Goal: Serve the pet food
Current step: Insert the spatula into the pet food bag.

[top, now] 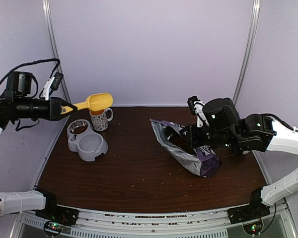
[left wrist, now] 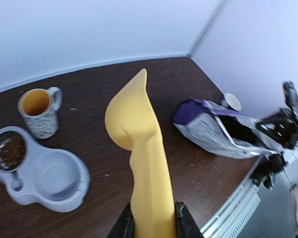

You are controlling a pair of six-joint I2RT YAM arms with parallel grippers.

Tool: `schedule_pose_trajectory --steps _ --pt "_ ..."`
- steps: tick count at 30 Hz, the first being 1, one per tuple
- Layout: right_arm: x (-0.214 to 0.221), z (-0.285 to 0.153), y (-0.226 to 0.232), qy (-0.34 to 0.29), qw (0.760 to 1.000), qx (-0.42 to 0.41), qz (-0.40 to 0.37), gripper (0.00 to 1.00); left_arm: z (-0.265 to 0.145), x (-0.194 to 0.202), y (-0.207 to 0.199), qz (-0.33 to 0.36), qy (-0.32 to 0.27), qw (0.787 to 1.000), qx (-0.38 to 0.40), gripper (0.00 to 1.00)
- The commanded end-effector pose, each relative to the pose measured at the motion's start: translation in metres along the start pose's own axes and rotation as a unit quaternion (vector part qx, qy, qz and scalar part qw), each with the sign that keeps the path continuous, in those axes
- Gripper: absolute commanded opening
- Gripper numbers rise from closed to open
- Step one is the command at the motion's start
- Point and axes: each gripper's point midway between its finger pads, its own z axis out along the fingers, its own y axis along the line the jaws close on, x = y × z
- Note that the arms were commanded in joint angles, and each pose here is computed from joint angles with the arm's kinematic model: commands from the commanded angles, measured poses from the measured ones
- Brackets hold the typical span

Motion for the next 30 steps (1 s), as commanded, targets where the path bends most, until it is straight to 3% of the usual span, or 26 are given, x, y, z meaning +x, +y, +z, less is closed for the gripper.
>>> schedule_pose_trajectory --steps 1,5,10,19,25,30 --pt "-0.001 0.003 0.014 0.0 1.0 -0.026 -0.002 0.0 0.014 0.018 -0.083 0.041 0.037 0.989 0.134 0.04" --pt "0.002 0.005 0.024 0.006 0.999 -0.035 -0.009 0.0 0.028 0.025 -0.135 0.073 0.059 0.977 0.191 0.04" --pt "0.004 0.005 0.033 0.009 0.999 -0.038 -0.016 0.0 0.056 0.039 -0.156 0.1 0.12 0.971 0.181 0.04" --pt "0.004 0.004 0.038 0.007 0.999 -0.036 -0.025 0.0 0.095 0.07 -0.16 0.124 0.191 0.964 0.136 0.03" --pt "0.001 0.006 0.043 0.004 0.999 -0.043 -0.024 0.0 0.111 0.071 -0.147 0.129 0.188 0.971 0.077 0.04" --pt "0.004 0.01 0.049 0.005 0.999 -0.048 -0.022 0.0 0.165 0.076 -0.142 0.112 0.168 0.979 -0.027 0.0"
